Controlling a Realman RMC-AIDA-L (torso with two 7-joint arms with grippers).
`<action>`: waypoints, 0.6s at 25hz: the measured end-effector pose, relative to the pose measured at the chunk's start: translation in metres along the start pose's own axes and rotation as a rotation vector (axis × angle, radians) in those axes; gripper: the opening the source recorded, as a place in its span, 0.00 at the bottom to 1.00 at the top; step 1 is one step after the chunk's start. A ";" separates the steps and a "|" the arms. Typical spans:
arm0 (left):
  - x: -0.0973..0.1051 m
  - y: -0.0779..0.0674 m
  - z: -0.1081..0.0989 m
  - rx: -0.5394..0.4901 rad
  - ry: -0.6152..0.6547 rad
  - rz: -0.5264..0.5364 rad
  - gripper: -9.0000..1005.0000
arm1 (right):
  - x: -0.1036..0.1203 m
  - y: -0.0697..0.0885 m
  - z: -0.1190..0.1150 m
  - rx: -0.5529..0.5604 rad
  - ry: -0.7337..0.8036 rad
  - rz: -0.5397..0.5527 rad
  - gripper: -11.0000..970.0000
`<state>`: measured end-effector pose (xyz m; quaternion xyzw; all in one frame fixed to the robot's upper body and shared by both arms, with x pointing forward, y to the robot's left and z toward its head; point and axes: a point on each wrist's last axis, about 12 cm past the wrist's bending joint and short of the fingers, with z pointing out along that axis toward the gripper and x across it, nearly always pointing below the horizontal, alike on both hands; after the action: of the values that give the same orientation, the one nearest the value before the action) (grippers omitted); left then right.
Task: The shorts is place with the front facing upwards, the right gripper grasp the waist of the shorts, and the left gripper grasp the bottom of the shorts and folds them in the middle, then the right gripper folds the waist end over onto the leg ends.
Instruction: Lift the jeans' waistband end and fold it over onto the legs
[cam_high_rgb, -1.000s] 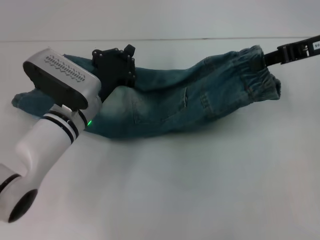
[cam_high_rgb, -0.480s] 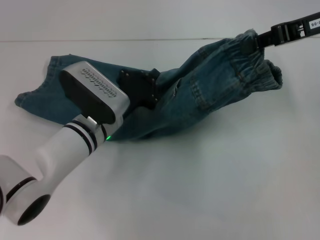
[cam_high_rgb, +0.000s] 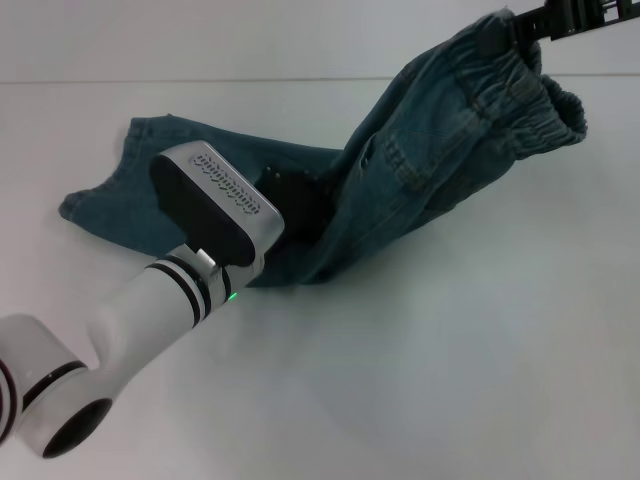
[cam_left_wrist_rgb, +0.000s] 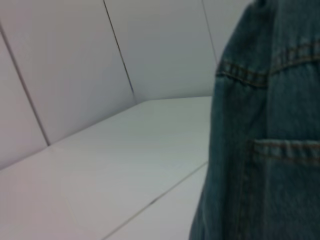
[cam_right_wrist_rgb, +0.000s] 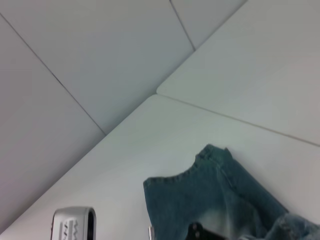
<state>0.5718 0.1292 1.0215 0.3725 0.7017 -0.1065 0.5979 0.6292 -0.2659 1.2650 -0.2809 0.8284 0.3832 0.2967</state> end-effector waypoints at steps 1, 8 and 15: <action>0.001 -0.002 0.000 0.007 0.002 0.000 0.01 | -0.001 0.001 -0.001 0.002 -0.003 -0.005 0.07; 0.000 -0.023 -0.003 0.069 0.000 -0.037 0.01 | -0.012 0.008 0.003 -0.009 -0.008 -0.036 0.06; -0.011 -0.059 -0.004 0.181 -0.041 -0.077 0.01 | -0.021 0.016 0.009 -0.032 -0.009 -0.064 0.06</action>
<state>0.5311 0.0861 1.0150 0.3953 0.6907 -0.2000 0.5716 0.6348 -0.2446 1.2823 -0.3099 0.8115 0.3879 0.3081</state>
